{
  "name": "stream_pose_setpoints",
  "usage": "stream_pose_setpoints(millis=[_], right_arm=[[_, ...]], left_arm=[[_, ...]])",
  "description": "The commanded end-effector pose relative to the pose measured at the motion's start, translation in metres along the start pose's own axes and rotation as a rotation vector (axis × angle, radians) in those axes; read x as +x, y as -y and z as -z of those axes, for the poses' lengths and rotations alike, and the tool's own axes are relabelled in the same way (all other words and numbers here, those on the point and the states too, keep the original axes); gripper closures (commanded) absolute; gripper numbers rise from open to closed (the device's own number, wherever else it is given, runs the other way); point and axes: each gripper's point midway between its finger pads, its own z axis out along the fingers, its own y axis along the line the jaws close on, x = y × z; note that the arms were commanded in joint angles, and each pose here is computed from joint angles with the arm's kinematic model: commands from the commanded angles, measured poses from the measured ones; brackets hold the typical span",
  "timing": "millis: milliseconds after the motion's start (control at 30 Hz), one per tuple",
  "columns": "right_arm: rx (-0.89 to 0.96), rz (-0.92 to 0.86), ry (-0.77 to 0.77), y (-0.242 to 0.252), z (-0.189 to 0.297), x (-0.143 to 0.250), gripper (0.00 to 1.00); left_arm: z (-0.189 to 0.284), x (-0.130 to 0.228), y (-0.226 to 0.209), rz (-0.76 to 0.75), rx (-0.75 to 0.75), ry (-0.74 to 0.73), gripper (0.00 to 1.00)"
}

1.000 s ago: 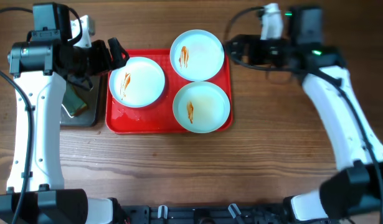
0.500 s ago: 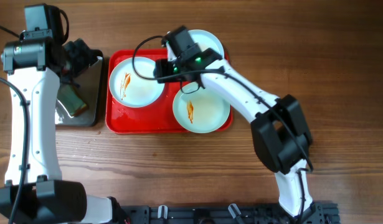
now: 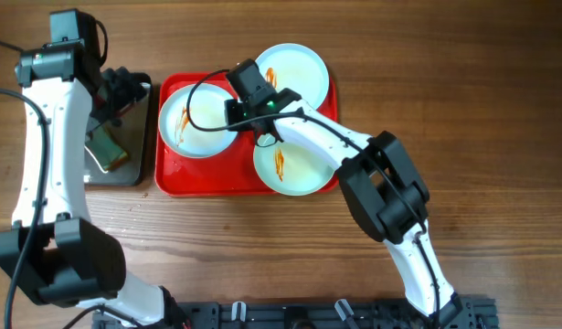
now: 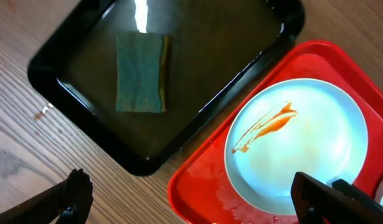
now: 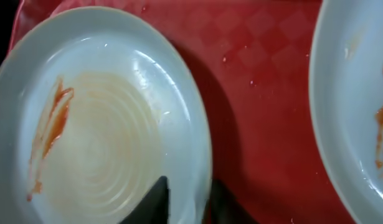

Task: Clean dirty plates on tray and stack at the side

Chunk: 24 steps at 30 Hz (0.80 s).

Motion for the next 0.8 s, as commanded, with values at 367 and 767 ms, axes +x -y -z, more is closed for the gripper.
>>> stream_pose_setpoints(millis=[367, 767], right_arm=[[0.100, -0.047, -0.109, 0.021, -0.013, 0.026, 0.95], [0.093, -0.024, -0.099, 0.019, -0.013, 0.023, 0.95]], left_arm=[[-0.093, 0.027, -0.040, 0.115, -0.065, -0.171, 0.01], [-0.159, -0.008, -0.064, 0.024, -0.064, 0.059, 0.14]])
